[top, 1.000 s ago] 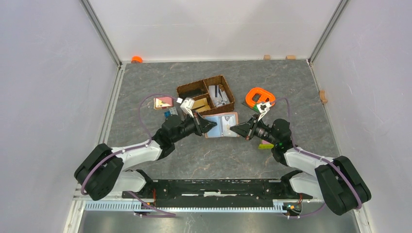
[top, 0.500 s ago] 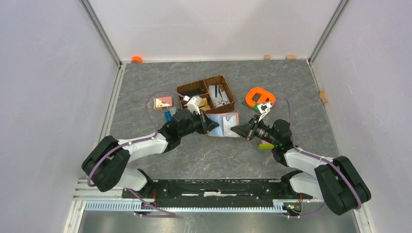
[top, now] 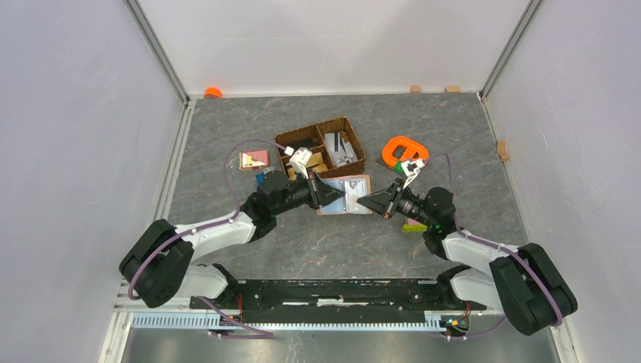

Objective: Take the credit cards out of the card holder
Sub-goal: Remove the credit card from the card holder.

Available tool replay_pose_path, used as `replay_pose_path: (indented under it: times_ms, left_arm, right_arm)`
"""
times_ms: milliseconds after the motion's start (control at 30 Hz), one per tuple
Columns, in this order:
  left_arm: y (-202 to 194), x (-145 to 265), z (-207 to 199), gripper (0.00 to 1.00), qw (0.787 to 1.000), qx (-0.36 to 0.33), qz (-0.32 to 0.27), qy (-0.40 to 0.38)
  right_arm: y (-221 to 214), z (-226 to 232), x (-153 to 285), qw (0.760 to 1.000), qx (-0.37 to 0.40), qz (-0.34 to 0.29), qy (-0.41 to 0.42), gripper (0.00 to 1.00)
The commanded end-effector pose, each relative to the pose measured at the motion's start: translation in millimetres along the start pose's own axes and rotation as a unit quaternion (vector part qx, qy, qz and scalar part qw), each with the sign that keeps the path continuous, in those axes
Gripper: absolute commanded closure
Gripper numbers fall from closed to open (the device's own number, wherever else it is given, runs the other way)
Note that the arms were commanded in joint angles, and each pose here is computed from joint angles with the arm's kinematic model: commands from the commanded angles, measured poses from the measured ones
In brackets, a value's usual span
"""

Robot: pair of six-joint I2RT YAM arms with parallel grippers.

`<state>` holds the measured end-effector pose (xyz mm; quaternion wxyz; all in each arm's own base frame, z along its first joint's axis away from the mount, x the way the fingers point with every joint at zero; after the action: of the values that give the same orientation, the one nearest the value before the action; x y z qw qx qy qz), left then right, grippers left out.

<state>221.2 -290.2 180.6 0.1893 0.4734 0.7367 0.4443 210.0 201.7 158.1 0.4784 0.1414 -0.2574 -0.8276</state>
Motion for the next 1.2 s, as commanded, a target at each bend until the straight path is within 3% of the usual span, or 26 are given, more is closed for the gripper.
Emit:
replay_pose_path:
  times_ms: [0, 333, 700, 1167]
  left_arm:
    - [19.2, 6.2, -15.2, 0.93, 0.999, -0.018, -0.026, -0.024]
    - [20.9, 8.1, -21.0, 0.91, 0.998, -0.018, -0.032, -0.042]
    - [20.4, 9.8, -21.7, 0.81, 0.998, -0.015, -0.035, -0.044]
    - [18.2, 5.5, -29.4, 0.81, 0.996, -0.007, -0.029, -0.082]
  right_arm:
    - [9.6, 16.9, 1.4, 0.999, 0.026, -0.018, 0.036, 1.00]
    - [9.8, 18.4, 2.8, 0.999, 0.025, -0.022, 0.040, 1.00]
    - [9.8, 20.5, 3.6, 0.998, 0.023, -0.022, 0.045, 1.00]
    - [9.6, 28.3, 5.7, 0.997, 0.020, -0.023, 0.064, 1.00]
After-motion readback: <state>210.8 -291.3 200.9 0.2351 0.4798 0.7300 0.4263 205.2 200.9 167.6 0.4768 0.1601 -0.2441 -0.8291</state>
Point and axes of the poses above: each gripper's point midway between its finger pads, its own x axis back along the fingers, its own z axis along the line the jaws close on, y = z × x, the point moved 4 cm from there along x, back along the fingers, and after that the axes turned 13 degrees about -x, right-handed, at the moved point
